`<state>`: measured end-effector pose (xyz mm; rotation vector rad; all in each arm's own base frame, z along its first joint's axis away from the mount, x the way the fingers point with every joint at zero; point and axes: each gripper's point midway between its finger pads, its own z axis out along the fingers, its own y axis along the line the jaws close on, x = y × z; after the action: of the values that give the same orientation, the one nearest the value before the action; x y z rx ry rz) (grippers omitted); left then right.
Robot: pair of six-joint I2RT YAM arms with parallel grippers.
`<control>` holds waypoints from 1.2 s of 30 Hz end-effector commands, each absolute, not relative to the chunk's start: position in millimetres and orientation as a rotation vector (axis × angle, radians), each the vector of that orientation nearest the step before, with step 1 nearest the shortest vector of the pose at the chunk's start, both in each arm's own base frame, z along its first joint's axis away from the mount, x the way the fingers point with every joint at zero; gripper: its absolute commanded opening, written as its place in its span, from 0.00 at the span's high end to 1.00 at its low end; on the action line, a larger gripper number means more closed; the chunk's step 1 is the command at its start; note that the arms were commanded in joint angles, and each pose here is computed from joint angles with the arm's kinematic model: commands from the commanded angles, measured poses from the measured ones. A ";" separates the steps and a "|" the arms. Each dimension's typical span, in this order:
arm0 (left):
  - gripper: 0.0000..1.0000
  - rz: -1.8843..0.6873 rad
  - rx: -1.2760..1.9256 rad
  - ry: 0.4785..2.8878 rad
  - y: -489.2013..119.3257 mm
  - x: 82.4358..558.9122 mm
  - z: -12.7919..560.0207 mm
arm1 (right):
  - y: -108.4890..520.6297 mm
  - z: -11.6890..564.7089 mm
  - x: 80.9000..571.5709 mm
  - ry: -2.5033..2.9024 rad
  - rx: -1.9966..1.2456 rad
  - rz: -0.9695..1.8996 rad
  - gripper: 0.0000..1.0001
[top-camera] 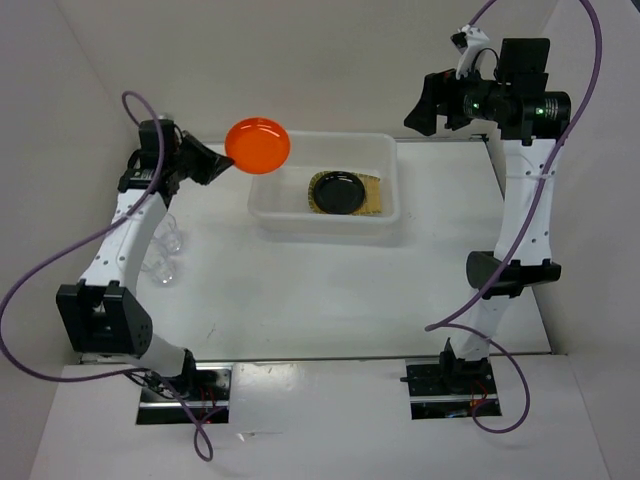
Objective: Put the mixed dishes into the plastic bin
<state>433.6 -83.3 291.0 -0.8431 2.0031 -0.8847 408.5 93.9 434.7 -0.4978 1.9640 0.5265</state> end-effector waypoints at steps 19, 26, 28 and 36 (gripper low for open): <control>1.00 -0.961 -0.528 2.369 -256.5 524.7 170.0 | 66.5 440.1 417.2 1.966 -0.412 0.424 0.01; 1.00 -0.932 -0.493 2.422 -277.4 543.1 143.7 | 41.3 436.9 421.5 1.983 -0.348 0.381 0.01; 1.00 -0.935 -0.498 2.435 -284.4 545.4 140.1 | 41.2 436.9 421.5 1.983 -0.348 0.381 0.01; 1.00 -0.895 -0.517 2.480 -287.9 547.1 119.3 | 32.9 440.2 421.5 1.975 -0.330 0.365 0.01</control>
<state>542.9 -282.2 113.2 -0.5476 2.4962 -0.8852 426.3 36.1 427.4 -0.3388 2.0079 0.3803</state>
